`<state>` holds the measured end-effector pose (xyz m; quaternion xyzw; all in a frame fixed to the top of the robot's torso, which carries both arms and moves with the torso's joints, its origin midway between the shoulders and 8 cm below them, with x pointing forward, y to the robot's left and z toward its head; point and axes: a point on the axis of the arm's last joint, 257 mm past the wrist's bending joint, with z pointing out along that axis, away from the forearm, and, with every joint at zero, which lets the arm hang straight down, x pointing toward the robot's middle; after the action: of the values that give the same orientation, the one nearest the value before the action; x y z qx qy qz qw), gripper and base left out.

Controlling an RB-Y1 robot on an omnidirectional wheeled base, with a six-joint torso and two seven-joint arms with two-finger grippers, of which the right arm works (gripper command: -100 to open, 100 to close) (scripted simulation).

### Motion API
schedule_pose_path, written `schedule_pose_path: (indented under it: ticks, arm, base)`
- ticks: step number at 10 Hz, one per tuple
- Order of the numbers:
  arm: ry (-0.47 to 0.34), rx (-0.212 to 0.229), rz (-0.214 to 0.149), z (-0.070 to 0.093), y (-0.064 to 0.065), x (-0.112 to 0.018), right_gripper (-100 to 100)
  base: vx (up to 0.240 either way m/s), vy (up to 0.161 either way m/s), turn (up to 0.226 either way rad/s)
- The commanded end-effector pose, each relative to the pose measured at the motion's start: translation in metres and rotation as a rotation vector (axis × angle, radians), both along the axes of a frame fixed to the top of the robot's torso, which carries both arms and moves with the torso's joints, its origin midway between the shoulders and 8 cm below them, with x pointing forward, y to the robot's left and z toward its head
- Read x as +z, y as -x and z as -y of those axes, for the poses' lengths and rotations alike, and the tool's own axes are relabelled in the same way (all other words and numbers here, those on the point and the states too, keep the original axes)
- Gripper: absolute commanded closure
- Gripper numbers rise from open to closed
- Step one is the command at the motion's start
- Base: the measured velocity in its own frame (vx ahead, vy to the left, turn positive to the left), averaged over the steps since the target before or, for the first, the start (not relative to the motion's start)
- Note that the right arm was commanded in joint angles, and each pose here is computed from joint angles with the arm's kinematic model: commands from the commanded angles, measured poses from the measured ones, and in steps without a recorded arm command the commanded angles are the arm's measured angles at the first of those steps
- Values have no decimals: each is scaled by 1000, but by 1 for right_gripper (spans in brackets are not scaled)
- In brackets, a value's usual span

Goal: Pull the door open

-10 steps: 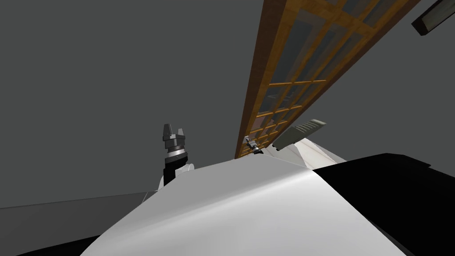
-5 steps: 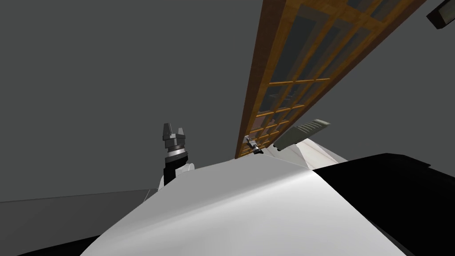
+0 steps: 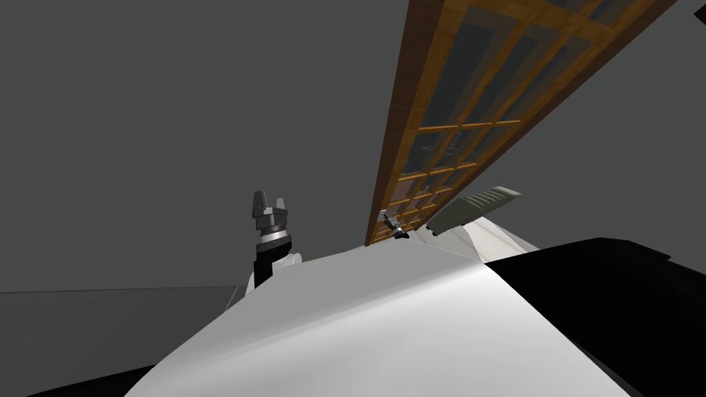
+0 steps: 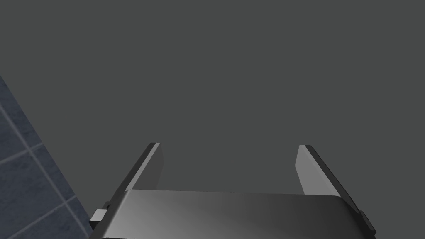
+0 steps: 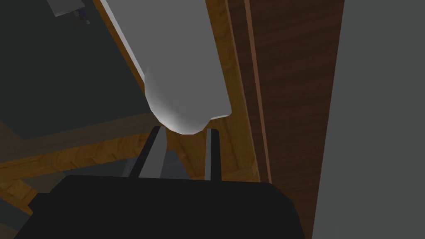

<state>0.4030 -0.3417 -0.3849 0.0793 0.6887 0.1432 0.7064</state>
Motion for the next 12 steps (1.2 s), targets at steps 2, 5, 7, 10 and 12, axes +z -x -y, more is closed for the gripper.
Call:
schedule_pose_path:
  ticks: [2, 5, 7, 10, 12]
  arm:
    - [-88, 2, -32, -8, 4, -10, 100]
    - [-172, -11, -34, -4, 3, -9, 100]
    - [-178, -11, -35, -4, 3, -9, 100]
    - [-271, -24, -36, 0, 2, -9, 100]
    - [-348, -38, -36, 4, 1, -8, 100]
  base:
    - [-26, -9, 49]
    - [-31, -10, 67]
    - [-19, -6, 22]
    - [-32, -13, 76]
    - [-42, -20, 89]
